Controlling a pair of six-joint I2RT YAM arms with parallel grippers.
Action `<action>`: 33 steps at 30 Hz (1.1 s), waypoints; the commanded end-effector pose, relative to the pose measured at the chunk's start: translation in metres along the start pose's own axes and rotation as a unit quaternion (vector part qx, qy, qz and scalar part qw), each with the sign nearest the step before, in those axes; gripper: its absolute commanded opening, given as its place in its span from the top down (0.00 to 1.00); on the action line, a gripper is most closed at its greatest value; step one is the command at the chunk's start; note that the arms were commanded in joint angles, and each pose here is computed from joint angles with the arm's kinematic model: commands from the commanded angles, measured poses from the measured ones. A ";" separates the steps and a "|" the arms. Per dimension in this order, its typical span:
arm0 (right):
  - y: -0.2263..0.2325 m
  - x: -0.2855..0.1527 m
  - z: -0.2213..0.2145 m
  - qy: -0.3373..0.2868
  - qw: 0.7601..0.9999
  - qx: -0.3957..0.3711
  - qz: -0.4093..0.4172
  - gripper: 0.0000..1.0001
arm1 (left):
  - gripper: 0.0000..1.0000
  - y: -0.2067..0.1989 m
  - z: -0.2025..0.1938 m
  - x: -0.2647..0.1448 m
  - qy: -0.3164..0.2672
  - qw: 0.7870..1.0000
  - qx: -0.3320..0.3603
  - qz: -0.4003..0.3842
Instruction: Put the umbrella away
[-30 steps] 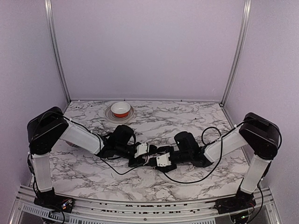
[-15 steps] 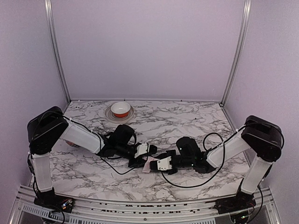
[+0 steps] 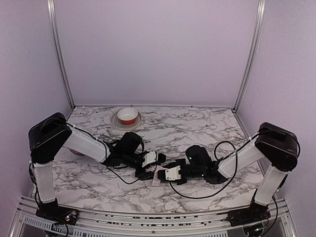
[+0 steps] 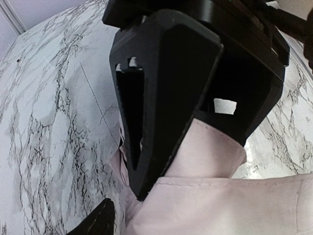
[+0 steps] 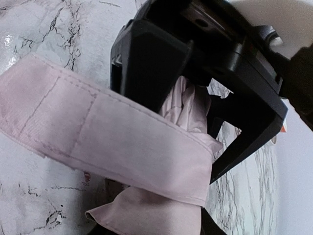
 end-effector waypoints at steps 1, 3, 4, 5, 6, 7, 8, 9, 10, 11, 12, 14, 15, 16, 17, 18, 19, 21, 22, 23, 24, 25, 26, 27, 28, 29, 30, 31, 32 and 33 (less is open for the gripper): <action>-0.010 0.005 0.008 -0.005 1.000 -0.008 -0.027 1.00 | 0.30 -0.009 -0.011 -0.011 0.041 0.999 -0.013 0.000; -0.011 0.004 0.007 -0.005 1.000 -0.004 -0.030 1.00 | 0.25 -0.010 -0.009 -0.013 0.040 0.999 -0.010 0.001; -0.012 0.004 0.007 -0.005 0.999 -0.002 -0.031 1.00 | 0.22 -0.011 -0.009 -0.014 0.039 0.999 -0.009 0.000; -0.012 0.004 0.007 -0.004 0.999 -0.001 -0.032 1.00 | 0.19 -0.012 -0.008 -0.015 0.036 0.999 -0.008 -0.003; -0.013 0.005 0.007 -0.002 0.999 0.000 -0.034 1.00 | 0.16 -0.013 -0.006 -0.016 0.033 0.999 -0.006 -0.005; -0.013 0.005 0.006 0.001 0.999 0.001 -0.036 1.00 | 0.14 -0.014 -0.003 -0.017 0.029 1.000 -0.005 -0.006; -0.014 0.005 0.005 0.003 0.999 0.004 -0.038 1.00 | 0.11 -0.015 0.000 -0.019 0.026 1.000 -0.001 -0.005; -0.014 0.005 0.005 0.005 0.999 0.004 -0.040 1.00 | 0.06 -0.015 0.003 -0.020 0.024 1.000 0.003 -0.002; -0.015 0.005 0.003 0.007 0.999 0.006 -0.042 1.00 | 0.02 -0.014 0.006 -0.022 0.024 1.000 0.005 0.003; -0.015 0.004 0.003 0.009 0.999 0.007 -0.045 1.00 | 0.01 -0.014 0.008 -0.025 0.024 1.000 0.008 0.010; -0.017 0.004 0.002 0.011 0.999 0.007 -0.050 1.00 | 0.01 -0.013 0.009 -0.027 0.025 1.000 0.010 0.016; -0.018 0.004 0.001 0.014 0.998 0.007 -0.059 1.00 | 0.01 -0.012 0.010 -0.031 0.032 0.999 0.013 0.030; -0.018 0.004 0.001 0.015 0.998 0.006 -0.060 1.00 | 0.01 -0.012 0.010 -0.034 0.036 0.999 0.014 0.038; -0.019 0.004 0.001 0.016 0.998 0.005 -0.061 1.00 | 0.01 -0.012 0.010 -0.037 0.040 0.998 0.015 0.047; -0.018 0.004 0.000 0.017 0.998 0.004 -0.061 1.00 | 0.01 -0.011 0.011 -0.040 0.044 0.997 0.015 0.056; -0.019 0.004 0.000 0.018 0.998 0.004 -0.063 1.00 | 0.01 -0.011 0.012 -0.044 0.046 0.997 0.014 0.065; -0.019 0.004 0.000 0.019 0.998 0.004 -0.065 1.00 | 0.01 -0.010 0.012 -0.048 0.052 0.995 0.014 0.079; -0.019 0.003 -0.001 0.020 0.997 0.004 -0.070 1.00 | 0.01 -0.010 0.013 -0.058 0.062 0.993 0.015 0.104; -0.019 0.002 -0.001 0.020 0.997 0.003 -0.071 1.00 | 0.01 -0.010 0.014 -0.064 0.071 0.990 0.019 0.121; -0.020 0.002 0.000 0.019 0.997 0.003 -0.073 1.00 | 0.01 -0.009 0.016 -0.072 0.080 0.986 0.025 0.143; -0.020 0.002 -0.001 0.020 0.997 0.002 -0.075 1.00 | 0.01 -0.008 0.017 -0.079 0.094 0.981 0.031 0.164; -0.021 0.001 0.000 0.019 0.997 0.002 -0.078 1.00 | 0.01 -0.006 0.018 -0.086 0.112 0.975 0.033 0.189; -0.022 0.001 0.000 0.019 0.997 0.002 -0.080 1.00 | 0.01 -0.003 0.020 -0.094 0.126 0.969 0.035 0.211; -0.022 0.001 0.000 0.018 0.997 0.002 -0.081 1.00 | 0.01 0.000 0.023 -0.101 0.138 0.963 0.034 0.228; -0.022 0.001 -0.001 0.018 0.997 0.002 -0.081 1.00 | 0.01 0.003 0.027 -0.108 0.139 0.959 0.032 0.246; -0.022 0.001 0.000 0.017 0.997 0.001 -0.081 1.00 | 0.01 0.005 0.031 -0.114 0.131 0.956 0.027 0.260; -0.023 0.001 0.000 0.015 0.996 0.001 -0.083 1.00 | 0.01 0.007 0.038 -0.119 0.105 0.957 0.018 0.271; -0.022 0.001 0.000 0.014 0.996 0.001 -0.084 1.00 | 0.01 0.010 0.044 -0.124 0.069 0.958 -0.006 0.278; -0.023 0.001 0.000 0.012 0.996 0.001 -0.087 1.00 | 0.01 0.014 0.052 -0.127 0.020 0.958 -0.039 0.283; -0.025 0.002 0.001 0.009 0.996 0.001 -0.091 1.00 | 0.01 0.016 0.060 -0.129 -0.028 0.958 -0.075 0.274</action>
Point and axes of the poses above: each gripper's point midway between its finger pads, its own x axis out along the fingers, its own y axis along the line the jaws close on, z = x × y, the point moved 8 cm from there along -x, back along the fingers, and after that the axes turned 4 degrees about x, right-handed, at the moved point
